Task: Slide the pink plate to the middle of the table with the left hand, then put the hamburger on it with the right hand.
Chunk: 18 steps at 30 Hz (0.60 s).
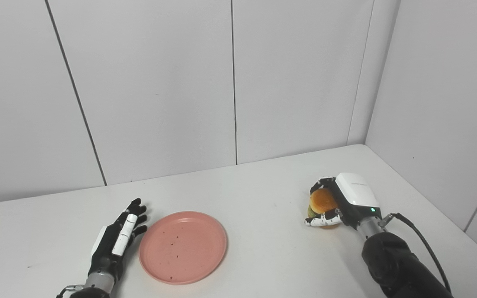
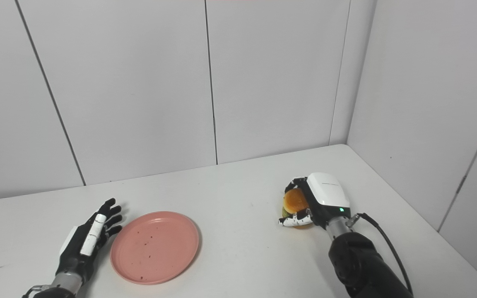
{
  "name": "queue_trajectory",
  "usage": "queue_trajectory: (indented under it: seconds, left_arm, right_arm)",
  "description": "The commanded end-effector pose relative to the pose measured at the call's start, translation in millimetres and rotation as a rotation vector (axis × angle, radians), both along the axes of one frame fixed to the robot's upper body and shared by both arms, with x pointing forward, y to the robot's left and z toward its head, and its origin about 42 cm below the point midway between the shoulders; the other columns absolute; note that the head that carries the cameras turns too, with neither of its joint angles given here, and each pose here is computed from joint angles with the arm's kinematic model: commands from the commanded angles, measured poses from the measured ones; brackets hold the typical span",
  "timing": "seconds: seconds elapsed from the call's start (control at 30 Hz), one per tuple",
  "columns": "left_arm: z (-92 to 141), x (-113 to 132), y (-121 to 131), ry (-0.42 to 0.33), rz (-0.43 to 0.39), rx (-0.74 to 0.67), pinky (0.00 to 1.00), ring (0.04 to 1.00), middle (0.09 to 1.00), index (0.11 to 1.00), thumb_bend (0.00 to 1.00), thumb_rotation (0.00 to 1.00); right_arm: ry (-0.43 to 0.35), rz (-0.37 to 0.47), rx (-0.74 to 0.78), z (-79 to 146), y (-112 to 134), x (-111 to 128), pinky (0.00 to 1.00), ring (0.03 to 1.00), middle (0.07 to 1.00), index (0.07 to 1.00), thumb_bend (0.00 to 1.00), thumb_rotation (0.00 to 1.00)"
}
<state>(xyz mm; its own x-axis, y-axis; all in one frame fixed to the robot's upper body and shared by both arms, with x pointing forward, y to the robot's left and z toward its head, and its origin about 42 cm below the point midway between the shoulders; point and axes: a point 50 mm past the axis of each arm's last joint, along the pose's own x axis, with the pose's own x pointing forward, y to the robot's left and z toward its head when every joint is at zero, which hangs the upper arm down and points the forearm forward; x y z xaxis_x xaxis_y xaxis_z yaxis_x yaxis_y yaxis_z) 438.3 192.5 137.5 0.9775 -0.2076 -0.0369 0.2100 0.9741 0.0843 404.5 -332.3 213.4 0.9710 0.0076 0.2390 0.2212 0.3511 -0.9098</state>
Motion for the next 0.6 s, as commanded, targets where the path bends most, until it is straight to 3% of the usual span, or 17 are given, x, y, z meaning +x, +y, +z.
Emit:
queue_trajectory:
  seconds: [0.0, 0.1, 0.27, 0.57]
  left_arm:
    - [10, 5, -9, -0.020, -0.003, 0.010, 0.92, 0.894, 0.902, 0.889, 0.85, 0.89]
    - [11, 4, -14, -0.020, 0.000, 0.011, 0.92, 0.903, 0.905, 0.893, 0.84, 0.89]
    - [13, 2, -24, -0.016, 0.009, 0.008, 0.93, 0.906, 0.906, 0.892, 0.85, 0.89]
    - [11, 1, -41, 0.001, 0.020, -0.021, 0.95, 0.918, 0.913, 0.888, 0.87, 0.87]
  right_arm:
    - [-0.103, 0.043, -0.007, 39, 10, 10, 0.30, 0.388, 0.482, 0.483, 0.52, 0.00]
    - [-0.113, 0.072, 0.002, 50, 21, 10, 0.27, 0.346, 0.458, 0.495, 0.52, 0.00]
    - [-0.123, 0.136, 0.026, 61, 43, 17, 0.30, 0.365, 0.462, 0.496, 0.52, 0.00]
    - [-0.119, 0.242, 0.055, 58, 71, 40, 0.29, 0.356, 0.454, 0.502, 0.52, 0.00]
